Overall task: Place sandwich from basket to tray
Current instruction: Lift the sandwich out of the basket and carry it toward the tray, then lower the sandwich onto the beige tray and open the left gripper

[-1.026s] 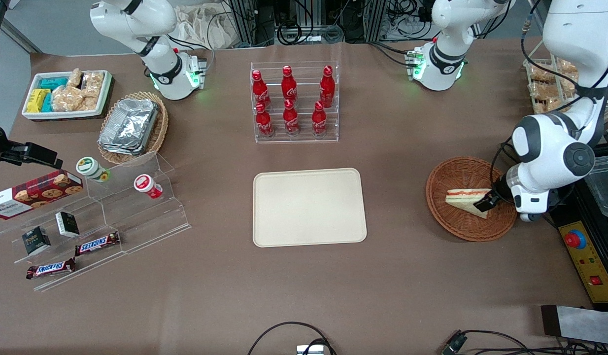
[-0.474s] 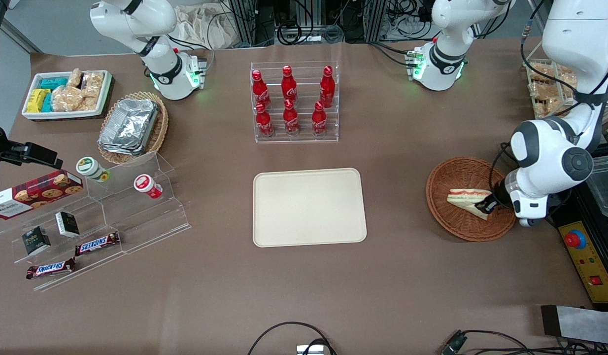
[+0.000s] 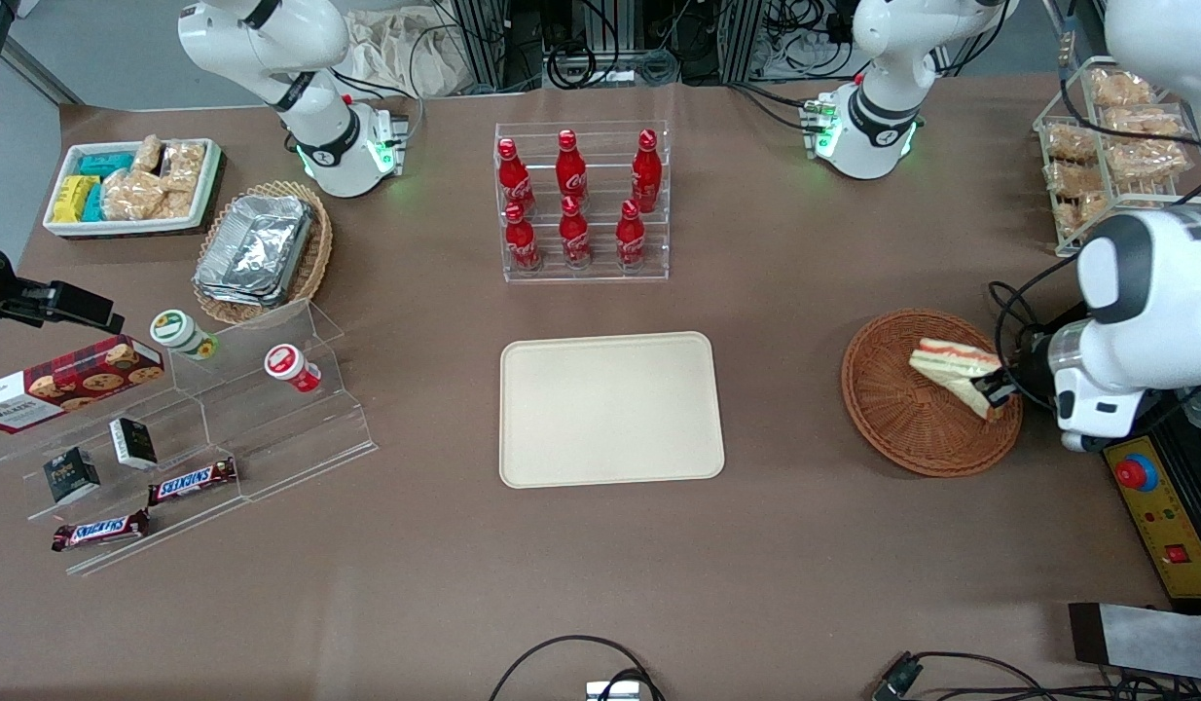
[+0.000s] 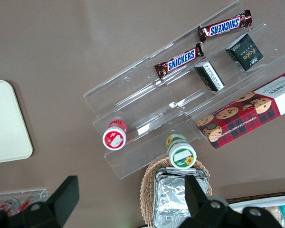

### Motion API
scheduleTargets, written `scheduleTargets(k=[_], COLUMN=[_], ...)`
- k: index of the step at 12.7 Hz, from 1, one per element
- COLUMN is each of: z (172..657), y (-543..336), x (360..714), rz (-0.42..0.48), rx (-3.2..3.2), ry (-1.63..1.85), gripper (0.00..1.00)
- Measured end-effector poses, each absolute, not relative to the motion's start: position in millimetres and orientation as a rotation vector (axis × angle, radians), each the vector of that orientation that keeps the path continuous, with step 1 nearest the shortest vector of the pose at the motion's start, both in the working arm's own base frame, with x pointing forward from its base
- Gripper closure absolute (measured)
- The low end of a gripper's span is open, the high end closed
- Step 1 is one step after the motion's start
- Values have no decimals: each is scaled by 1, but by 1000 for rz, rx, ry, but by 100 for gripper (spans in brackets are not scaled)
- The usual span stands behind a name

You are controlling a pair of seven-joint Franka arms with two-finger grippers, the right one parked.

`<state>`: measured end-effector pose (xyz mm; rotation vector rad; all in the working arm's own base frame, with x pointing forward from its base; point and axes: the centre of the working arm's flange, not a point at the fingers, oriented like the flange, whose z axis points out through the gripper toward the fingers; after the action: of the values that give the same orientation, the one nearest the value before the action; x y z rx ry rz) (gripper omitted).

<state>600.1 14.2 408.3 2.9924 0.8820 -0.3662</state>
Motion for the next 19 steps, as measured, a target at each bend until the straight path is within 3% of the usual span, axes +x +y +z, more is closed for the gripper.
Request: scheduleTargets(k=[3, 5, 7, 11, 17, 19], z=[500, 502, 465, 336, 228, 225], y=[-63, -133, -212, -330, -404, -403], x=[606, 604, 606, 603, 556, 560], rz=[-338, -323, -273, -243, -393, -384], rx=[3034, 3054, 3064, 3053, 3119, 3121], ry=[635, 445, 272, 178, 37, 63], gripper=[79, 79, 79, 79, 82, 64])
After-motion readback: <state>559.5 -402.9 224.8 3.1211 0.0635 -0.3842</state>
